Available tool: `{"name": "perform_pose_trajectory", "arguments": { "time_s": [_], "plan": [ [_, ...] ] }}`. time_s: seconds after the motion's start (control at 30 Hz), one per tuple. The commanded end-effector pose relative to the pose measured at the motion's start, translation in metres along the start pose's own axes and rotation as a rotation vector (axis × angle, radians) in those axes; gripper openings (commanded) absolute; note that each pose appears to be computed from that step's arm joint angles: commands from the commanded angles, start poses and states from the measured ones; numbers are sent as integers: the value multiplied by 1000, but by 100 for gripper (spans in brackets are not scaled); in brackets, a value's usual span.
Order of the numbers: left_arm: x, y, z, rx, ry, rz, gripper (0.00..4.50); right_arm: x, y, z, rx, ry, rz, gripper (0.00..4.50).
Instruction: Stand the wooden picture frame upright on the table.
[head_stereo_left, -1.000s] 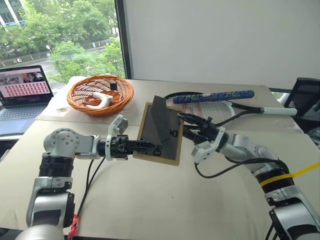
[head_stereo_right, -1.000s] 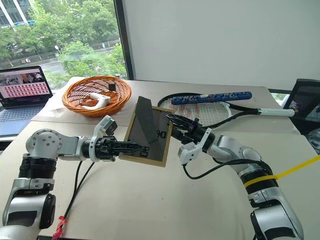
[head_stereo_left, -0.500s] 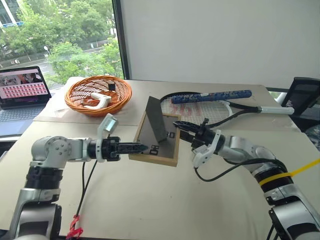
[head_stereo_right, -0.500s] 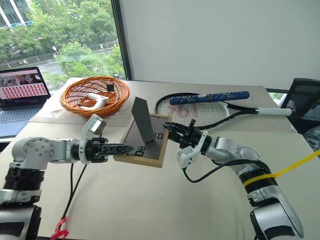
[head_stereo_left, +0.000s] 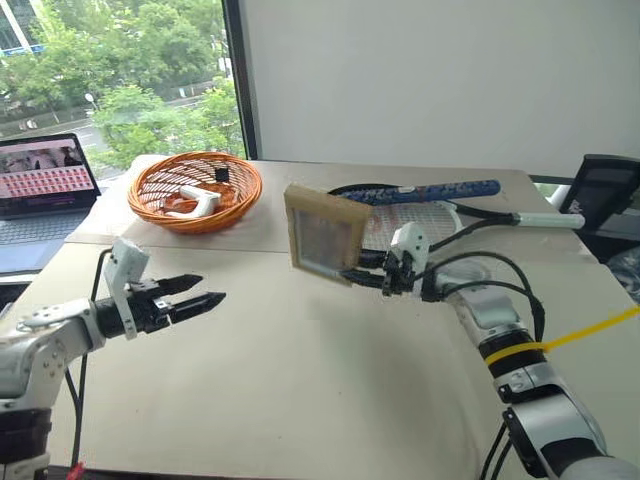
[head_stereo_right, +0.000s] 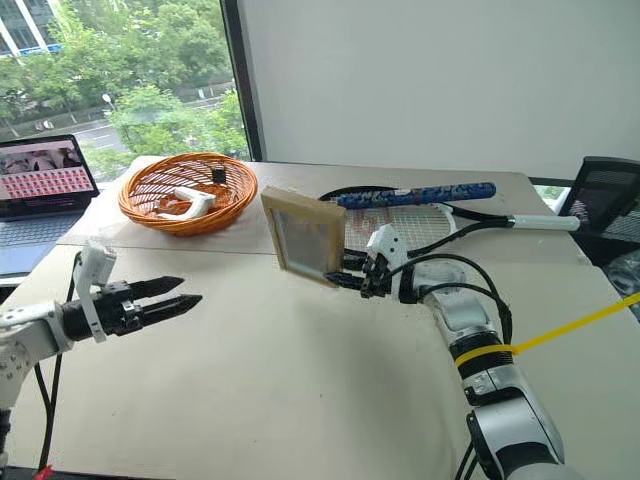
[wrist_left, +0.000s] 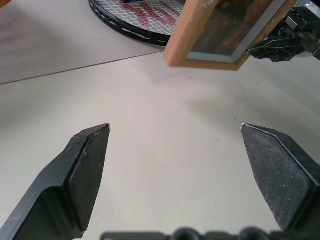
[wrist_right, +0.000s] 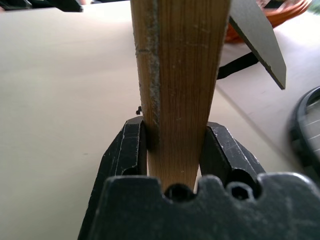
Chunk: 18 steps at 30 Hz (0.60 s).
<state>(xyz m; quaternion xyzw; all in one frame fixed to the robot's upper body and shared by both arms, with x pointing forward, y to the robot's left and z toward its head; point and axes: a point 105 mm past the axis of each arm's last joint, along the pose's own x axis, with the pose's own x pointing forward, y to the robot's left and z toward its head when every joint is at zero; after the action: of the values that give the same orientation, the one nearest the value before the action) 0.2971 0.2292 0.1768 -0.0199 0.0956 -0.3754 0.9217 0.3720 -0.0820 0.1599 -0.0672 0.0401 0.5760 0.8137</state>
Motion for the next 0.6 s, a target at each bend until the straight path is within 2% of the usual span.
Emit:
{"name": "perform_pose_trajectory", "arguments": {
  "time_s": [0.03, 0.33, 0.6],
  "plan": [
    [-4, -2, 17, 77, -69, 60, 450, 7, 4, 17, 106, -33, 75, 120],
    [-10, -9, 9, 78, -61, 81, 450, 15, -1, -24, 300, 110, 79, 120],
    [-7, -11, 5, 73, -52, 82, 450, 20, 21, -41, 370, 144, 189, 120]
  ]
}}
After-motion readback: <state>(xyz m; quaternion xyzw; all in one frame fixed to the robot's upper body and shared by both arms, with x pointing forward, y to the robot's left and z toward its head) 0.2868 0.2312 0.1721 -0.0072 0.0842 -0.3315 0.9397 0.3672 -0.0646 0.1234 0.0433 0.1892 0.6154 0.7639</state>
